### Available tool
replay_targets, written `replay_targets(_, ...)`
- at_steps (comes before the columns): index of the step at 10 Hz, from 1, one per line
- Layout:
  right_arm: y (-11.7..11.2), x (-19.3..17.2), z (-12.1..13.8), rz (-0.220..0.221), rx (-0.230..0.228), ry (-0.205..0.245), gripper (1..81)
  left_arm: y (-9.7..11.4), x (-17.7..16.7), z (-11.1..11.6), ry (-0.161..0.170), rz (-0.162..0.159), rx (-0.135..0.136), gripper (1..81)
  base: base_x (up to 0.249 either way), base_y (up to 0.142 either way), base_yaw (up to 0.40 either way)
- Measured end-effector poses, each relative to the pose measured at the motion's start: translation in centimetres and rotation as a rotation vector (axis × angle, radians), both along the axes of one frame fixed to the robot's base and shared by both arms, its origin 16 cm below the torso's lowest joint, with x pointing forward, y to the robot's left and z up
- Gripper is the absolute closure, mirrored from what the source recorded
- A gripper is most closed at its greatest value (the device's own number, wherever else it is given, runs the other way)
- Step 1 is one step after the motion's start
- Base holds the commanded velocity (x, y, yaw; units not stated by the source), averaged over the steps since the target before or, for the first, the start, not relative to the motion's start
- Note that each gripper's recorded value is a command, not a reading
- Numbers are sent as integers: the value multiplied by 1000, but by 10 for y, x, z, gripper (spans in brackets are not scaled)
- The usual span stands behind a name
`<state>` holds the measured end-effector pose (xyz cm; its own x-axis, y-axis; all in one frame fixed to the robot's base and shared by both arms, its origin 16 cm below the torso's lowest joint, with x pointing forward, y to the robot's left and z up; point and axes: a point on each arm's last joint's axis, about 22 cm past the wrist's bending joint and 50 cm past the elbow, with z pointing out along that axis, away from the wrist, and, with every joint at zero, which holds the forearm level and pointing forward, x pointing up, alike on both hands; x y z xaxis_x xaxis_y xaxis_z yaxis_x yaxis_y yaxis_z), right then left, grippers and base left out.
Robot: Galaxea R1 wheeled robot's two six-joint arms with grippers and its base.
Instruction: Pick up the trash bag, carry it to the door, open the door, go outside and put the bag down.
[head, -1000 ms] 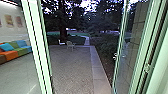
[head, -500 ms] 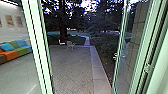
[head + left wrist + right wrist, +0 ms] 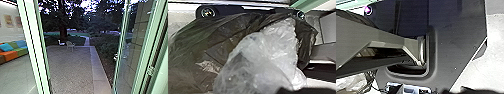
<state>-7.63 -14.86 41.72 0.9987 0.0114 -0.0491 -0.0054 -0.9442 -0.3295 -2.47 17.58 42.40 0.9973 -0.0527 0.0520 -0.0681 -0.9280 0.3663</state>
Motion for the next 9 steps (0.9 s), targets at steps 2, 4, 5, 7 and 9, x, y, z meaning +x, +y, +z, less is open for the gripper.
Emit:
replay_targets(2, 0, -4, 0, 1, 0, 5, 10, 0, -4, 0, 6, -1, -1, 811, 75, 0, 0)
replay_targets(4, 0, -5, 0, 0, 0, 5, 10, 0, -5, 0, 6, -1, -1, 811, 93, 0, 0)
replay_targets(5, 0, -4, 0, 1, 0, 5, 10, 0, -4, 0, 5, 0, -1, 811, 99, 0, 0)
replay_targets(7, 1, -3, 0, 3, 0, 6, 10, 0, -4, 0, 5, 0, 0, 811, 100, 0, 0)
replay_targets(9, 1, -3, 0, 3, -1, 7, 10, 0, -4, 0, 5, 0, 0, 811, 100, 0, 0)
